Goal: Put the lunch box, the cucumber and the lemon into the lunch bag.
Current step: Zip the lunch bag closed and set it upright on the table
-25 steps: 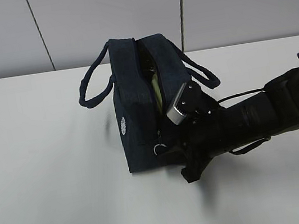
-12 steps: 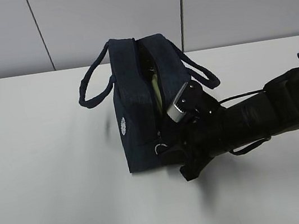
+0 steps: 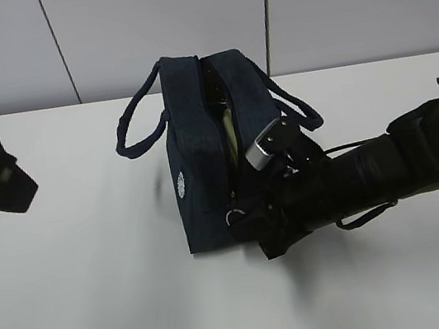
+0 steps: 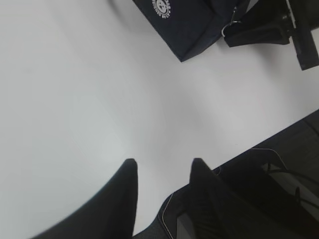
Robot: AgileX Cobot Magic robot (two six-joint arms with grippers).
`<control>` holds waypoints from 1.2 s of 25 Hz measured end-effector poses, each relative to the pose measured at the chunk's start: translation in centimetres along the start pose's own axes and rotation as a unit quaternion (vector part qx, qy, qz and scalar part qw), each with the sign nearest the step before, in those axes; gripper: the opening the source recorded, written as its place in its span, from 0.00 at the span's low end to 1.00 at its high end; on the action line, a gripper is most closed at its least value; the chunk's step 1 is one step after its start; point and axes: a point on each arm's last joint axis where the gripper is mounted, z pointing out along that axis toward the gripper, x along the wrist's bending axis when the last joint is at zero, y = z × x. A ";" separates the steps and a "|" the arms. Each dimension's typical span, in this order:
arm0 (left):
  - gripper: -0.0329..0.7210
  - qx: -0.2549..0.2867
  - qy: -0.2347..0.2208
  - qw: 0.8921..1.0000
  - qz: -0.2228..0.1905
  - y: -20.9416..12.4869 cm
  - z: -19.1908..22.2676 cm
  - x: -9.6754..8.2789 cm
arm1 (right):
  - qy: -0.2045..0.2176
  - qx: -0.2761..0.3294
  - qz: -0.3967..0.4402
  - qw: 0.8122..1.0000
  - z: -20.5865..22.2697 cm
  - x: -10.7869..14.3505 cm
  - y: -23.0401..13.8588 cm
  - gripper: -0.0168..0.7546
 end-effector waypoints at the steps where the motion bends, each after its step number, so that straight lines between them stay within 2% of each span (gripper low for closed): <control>1: 0.36 0.008 0.002 1.000 0.001 0.1 0.5 -0.1 | 0.000 -0.001 0.003 1.000 0.0 0.0 0.1 0.02; 7: 0.37 0.046 0.010 0.999 0.003 0.9 3.6 -0.4 | -0.006 -0.019 0.001 1.000 -1.0 0.5 1.4 0.02; 13: 0.37 0.036 0.005 0.999 0.008 1.7 6.1 -0.8 | -0.010 -0.021 0.008 1.000 -1.2 0.5 1.6 0.02; 21: 0.37 0.037 -0.007 0.999 0.004 -0.6 10.2 -0.8 | -0.041 -0.025 0.010 0.999 -2.3 0.6 2.6 0.02; 26: 0.37 0.037 -0.021 0.999 -0.012 -1.8 11.3 -0.8 | -0.044 -0.033 0.014 0.998 -2.9 0.9 3.3 0.02; 30: 0.37 0.033 -0.032 0.999 -0.004 -2.0 11.5 -1.3 | -0.054 -0.037 0.010 0.998 -3.4 1.0 3.7 0.02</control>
